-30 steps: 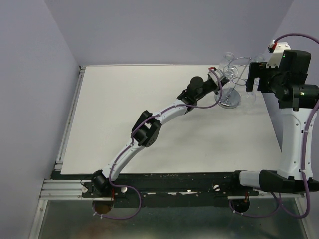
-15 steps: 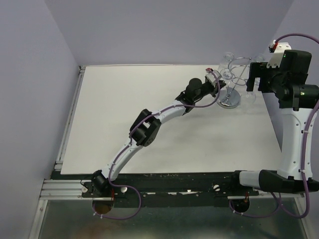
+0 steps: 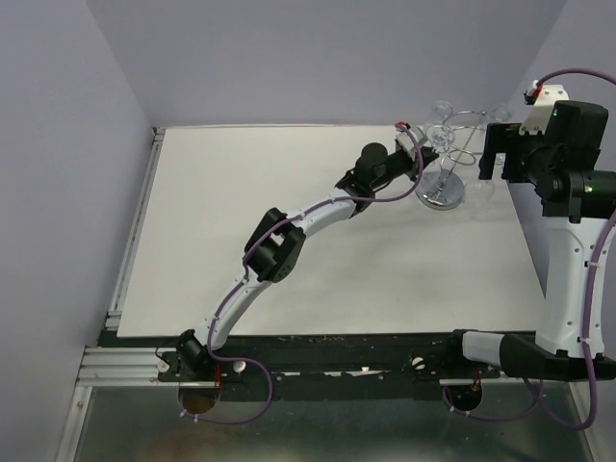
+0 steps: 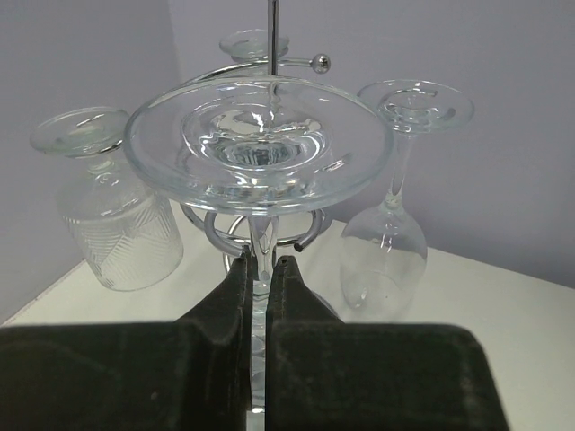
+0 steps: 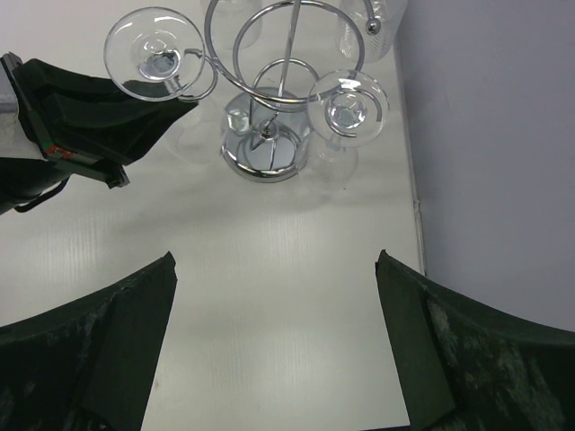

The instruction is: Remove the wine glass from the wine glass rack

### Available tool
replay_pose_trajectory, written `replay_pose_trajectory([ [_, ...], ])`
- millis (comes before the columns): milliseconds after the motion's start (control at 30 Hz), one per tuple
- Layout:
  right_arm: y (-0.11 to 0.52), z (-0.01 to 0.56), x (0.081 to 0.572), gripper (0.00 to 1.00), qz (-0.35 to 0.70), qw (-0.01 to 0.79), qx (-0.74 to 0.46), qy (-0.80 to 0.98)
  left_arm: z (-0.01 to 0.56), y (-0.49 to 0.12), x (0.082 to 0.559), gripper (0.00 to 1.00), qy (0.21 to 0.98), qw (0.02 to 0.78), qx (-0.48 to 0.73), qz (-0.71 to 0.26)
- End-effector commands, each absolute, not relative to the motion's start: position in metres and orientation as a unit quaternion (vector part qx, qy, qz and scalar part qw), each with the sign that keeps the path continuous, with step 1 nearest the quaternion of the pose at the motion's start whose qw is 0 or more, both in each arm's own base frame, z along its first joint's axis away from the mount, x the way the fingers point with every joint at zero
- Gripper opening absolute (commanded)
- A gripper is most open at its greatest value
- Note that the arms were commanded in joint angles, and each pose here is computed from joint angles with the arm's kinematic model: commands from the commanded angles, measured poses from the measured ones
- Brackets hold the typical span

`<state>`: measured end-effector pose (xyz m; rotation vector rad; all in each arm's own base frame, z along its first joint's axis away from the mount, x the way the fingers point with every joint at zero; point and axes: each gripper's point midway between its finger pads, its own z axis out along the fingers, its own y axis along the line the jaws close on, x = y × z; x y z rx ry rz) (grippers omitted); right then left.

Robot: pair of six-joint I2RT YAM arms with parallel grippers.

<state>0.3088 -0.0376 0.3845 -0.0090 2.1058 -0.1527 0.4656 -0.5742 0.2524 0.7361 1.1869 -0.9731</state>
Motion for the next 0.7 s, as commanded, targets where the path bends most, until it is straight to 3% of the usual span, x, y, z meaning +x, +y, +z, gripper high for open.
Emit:
replay_pose_trajectory([
  [0,-0.04,0.391,0.305,0.99,-0.069,0.506,-0.007,0.86,0.333,-0.562,0.448,0.0,0.458,0.697,0.318,-0.452],
  [433,-0.046,0.392,0.3,0.99,-0.074,0.508,-0.003,0.858,0.326,-0.546,0.452,0.0,0.499,0.668,0.308,-0.457],
  [667,-0.038,0.391,0.31,0.99,-0.057,0.504,-0.027,0.862,0.307,-0.499,0.427,0.0,0.55,0.618,0.319,-0.463],
])
